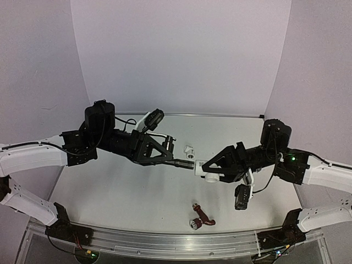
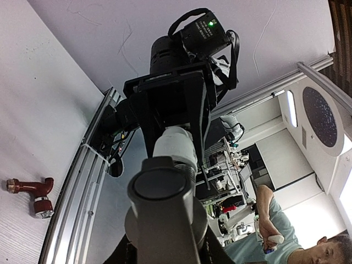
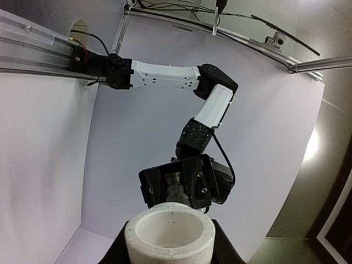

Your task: Install the water faucets

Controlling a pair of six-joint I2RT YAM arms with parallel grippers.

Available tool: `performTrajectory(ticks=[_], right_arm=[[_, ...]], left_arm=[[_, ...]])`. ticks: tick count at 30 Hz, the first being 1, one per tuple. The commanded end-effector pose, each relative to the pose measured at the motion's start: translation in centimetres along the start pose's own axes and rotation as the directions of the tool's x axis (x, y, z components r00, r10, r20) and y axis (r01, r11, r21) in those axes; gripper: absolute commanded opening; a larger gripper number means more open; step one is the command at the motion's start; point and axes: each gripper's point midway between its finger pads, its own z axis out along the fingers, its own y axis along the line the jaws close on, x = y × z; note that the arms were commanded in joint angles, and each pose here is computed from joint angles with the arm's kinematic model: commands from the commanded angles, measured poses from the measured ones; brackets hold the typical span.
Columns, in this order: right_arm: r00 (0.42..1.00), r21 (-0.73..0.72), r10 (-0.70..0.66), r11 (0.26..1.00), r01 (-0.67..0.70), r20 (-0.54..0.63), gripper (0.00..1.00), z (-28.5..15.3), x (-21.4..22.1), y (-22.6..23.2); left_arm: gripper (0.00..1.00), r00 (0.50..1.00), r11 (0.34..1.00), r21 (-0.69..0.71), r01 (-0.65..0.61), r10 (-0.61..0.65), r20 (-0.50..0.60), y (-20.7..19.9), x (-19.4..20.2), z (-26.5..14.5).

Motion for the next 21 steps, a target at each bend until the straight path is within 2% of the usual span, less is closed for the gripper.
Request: performTrajectory(ticks=[1,15,21], right_arm=[[0.987,0.044,-0.16,0.986,0.16,-0.002,0.0,0.0,0.4,-2.3],[0.983,0.024,-0.181,0.983,0.182,-0.034,0.0,0.2,1.3,-2.0],[0.989,0.022,-0.144,0.989,0.145,-0.043,0.0,0.2,1.5,-2.1]], left_arm=[[0.0,0.997,0.996,0.057,-0.065,0.064,0.031,-2.7,-1.7,0.0],[0.0,0.998,0.998,0.049,-0.05,0.049,0.034,-2.4,-2.0,0.5],[0.0,0.998,0.997,0.046,-0.059,0.058,0.039,-2.4,-2.0,0.6]])
